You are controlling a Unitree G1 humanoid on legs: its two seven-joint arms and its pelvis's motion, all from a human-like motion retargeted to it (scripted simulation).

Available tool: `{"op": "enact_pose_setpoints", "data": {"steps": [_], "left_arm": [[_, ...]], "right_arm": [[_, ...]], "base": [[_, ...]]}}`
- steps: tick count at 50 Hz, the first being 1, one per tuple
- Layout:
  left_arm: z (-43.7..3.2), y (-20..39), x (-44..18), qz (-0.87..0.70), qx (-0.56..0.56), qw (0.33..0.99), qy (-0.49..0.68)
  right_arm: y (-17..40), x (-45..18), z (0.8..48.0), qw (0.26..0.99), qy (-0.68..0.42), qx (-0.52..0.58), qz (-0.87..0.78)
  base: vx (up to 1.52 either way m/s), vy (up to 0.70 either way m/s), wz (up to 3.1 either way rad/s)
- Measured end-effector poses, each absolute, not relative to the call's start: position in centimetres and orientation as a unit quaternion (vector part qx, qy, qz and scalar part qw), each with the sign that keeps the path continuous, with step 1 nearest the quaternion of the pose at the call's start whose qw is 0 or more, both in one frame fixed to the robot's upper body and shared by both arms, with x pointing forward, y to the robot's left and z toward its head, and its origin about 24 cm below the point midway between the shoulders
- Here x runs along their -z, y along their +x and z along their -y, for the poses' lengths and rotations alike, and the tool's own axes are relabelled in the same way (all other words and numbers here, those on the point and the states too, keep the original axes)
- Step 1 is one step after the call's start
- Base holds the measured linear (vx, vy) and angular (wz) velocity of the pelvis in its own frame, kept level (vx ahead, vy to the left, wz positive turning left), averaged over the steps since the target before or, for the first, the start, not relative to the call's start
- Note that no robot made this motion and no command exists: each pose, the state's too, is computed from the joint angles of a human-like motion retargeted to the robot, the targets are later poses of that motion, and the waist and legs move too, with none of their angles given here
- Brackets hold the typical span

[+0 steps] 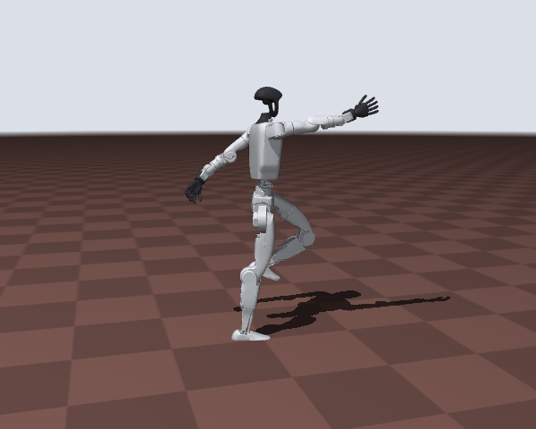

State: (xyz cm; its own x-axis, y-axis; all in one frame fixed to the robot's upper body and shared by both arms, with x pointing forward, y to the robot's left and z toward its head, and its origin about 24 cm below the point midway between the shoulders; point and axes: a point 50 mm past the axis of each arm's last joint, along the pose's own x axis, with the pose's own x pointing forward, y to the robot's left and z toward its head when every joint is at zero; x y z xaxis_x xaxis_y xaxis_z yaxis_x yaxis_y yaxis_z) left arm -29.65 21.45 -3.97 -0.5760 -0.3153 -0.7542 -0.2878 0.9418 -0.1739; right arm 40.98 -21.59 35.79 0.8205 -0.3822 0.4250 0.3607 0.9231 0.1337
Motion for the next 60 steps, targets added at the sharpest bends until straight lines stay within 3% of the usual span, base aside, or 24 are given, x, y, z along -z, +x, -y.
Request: {"op": "enact_pose_setpoints", "data": {"steps": [4, 7, 11, 13, 16, 18, 20, 23, 26, 29, 32, 35, 40, 43, 46, 49, 52, 56, 60], "left_arm": [[-20.6, -29.6, 4.2, -0.887, 0.027, 0.420, -0.191], [-20.5, -25.3, 8.2, -0.862, 0.038, 0.476, -0.169], [-22.1, -11.8, 15.3, -0.741, -0.050, 0.665, -0.076], [-22.4, -3.5, 16.9, -0.667, -0.083, 0.738, -0.059], [-22.3, 10.9, 15.9, -0.560, -0.020, 0.828, 0.005], [-21.9, 21.8, 11.5, -0.459, 0.018, 0.886, 0.062], [-20.7, 31.6, 4.0, -0.338, 0.044, 0.933, 0.117], [-18.4, 40.7, -10.2, -0.144, 0.049, 0.974, 0.169], [-17.5, 43.3, -23.2, 0.022, 0.017, 0.978, 0.205], [-18.3, 42.6, -32.5, 0.116, -0.016, 0.956, 0.268], [-19.3, 41.1, -38.0, 0.153, -0.039, 0.939, 0.306], [-19.2, 40.6, -39.4, 0.168, -0.039, 0.938, 0.300], [-17.1, 42.7, -32.0, 0.133, 0.021, 0.959, 0.249], [-15.5, 43.3, -22.5, 0.054, 0.045, 0.979, 0.190], [-15.3, 40.2, -8.5, -0.117, 0.100, 0.968, 0.197], [-17.9, 29.1, 6.8, -0.364, 0.149, 0.908, 0.145], [-20.7, 12.4, 15.6, -0.573, 0.111, 0.811, 0.046], [-21.8, -8.5, 16.0, -0.739, 0.093, 0.666, -0.042], [-23.5, -23.4, 8.9, -0.843, 0.070, 0.526, -0.091]], "right_arm": [[40.6, -37.8, 20.5, 0.952, 0.051, 0.183, 0.242], [41.8, -34.4, 18.8, 0.965, 0.084, 0.147, 0.202], [42.9, -24.8, 17.6, 0.966, 0.160, 0.157, 0.129], [42.1, -16.4, 17.5, 0.973, 0.150, 0.170, 0.033], [35.9, -1.1, 17.8, 0.974, 0.069, 0.130, -0.174], [28.1, 7.8, 18.8, 0.935, -0.010, 0.070, -0.348], [18.1, 14.0, 19.7, 0.852, -0.074, -0.008, -0.519], [2.9, 17.5, 20.6, 0.713, -0.063, -0.053, -0.696], [-9.5, 16.2, 21.3, 0.608, 0.014, 0.001, -0.794], [-19.1, 12.3, 22.1, 0.513, 0.071, 0.046, -0.854], [-25.3, 8.0, 22.8, 0.434, 0.103, 0.086, -0.891], [-27.7, 5.8, 23.2, 0.404, 0.117, 0.131, -0.898], [-24.1, 8.9, 23.0, 0.469, 0.116, 0.153, -0.862], [-17.8, 12.8, 22.9, 0.525, 0.095, 0.158, -0.831], [-7.7, 16.3, 22.7, 0.625, 0.080, 0.158, -0.761], [6.3, 16.5, 23.7, 0.752, 0.087, 0.205, -0.620], [21.8, 10.7, 25.3, 0.863, 0.113, 0.251, -0.424], [36.7, -5.0, 25.3, 0.945, 0.172, 0.246, -0.127], [41.1, -21.2, 26.3, 0.952, 0.163, 0.234, 0.108]], "base": [[0.50, 0.16, 0.13], [0.57, 0.19, -0.65], [0.64, 0.31, -0.76], [0.50, 0.34, 1.05], [0.38, 0.28, 1.71], [0.37, 0.19, 1.80], [0.45, 0.14, 1.85], [0.47, 0.09, 1.47], [0.49, 0.05, 0.57], [0.51, 0.01, 0.03], [0.51, -0.04, -0.05], [0.50, -0.06, 0.00], [0.52, -0.06, 0.45], [0.60, -0.13, 0.22], [0.52, -0.22, -1.58], [0.38, -0.18, -1.51], [0.39, -0.01, -0.71], [0.47, 0.06, -0.87], [0.48, 0.10, -0.17]]}}
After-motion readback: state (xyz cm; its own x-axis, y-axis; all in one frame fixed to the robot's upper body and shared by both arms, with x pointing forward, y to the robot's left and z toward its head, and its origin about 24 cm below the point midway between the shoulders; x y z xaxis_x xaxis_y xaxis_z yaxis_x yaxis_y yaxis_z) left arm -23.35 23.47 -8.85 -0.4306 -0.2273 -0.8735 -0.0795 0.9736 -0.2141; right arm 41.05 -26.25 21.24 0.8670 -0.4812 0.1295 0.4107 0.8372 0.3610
